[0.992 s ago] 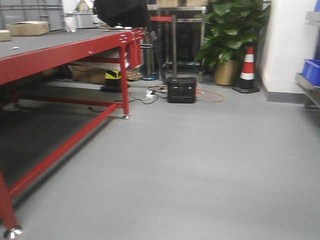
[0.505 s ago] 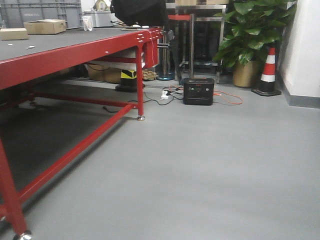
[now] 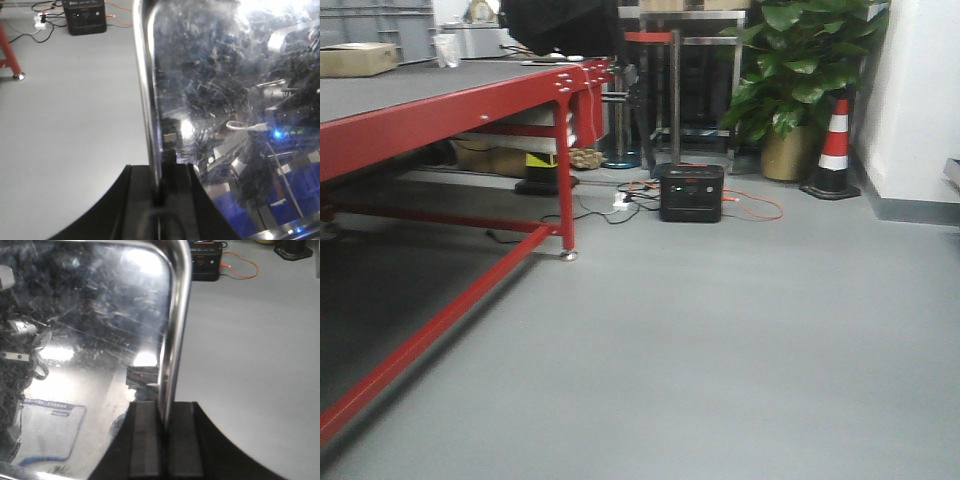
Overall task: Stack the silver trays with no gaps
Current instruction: 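Hold the tray with both grippers while driving to another shelf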
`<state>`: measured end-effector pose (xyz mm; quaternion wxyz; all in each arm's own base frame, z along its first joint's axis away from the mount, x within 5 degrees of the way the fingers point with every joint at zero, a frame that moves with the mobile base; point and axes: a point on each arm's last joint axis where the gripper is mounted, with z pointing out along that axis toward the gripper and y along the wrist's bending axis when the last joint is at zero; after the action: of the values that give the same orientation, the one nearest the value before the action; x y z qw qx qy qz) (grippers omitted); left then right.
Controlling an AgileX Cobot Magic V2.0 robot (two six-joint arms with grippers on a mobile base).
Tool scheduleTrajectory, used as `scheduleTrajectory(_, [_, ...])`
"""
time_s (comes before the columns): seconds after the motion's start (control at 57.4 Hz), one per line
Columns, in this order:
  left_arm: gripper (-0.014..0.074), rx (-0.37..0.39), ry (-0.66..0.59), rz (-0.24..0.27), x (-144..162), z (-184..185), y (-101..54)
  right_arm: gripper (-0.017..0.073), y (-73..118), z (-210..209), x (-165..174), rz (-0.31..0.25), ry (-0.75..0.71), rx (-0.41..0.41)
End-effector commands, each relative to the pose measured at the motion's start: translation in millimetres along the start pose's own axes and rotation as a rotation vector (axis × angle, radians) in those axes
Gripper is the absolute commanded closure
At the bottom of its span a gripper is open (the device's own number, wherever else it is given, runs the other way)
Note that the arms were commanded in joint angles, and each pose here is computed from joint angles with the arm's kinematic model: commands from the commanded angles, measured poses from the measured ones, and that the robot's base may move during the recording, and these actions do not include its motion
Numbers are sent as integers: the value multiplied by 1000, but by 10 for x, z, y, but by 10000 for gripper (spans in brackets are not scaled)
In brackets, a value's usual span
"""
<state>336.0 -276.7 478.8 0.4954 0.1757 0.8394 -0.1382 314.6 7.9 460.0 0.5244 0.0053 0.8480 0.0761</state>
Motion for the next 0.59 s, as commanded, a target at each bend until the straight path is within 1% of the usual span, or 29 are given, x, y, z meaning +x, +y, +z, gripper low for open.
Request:
scheduleTrajectory(0.0, [612, 28, -56, 1, -80, -128, -24, 640, 33, -96, -99, -16, -79, -7])
scheduleTrajectory(0.575, [612, 28, -56, 1, -80, -128, -24, 640, 33, -97, -100, -16, -80, -6])
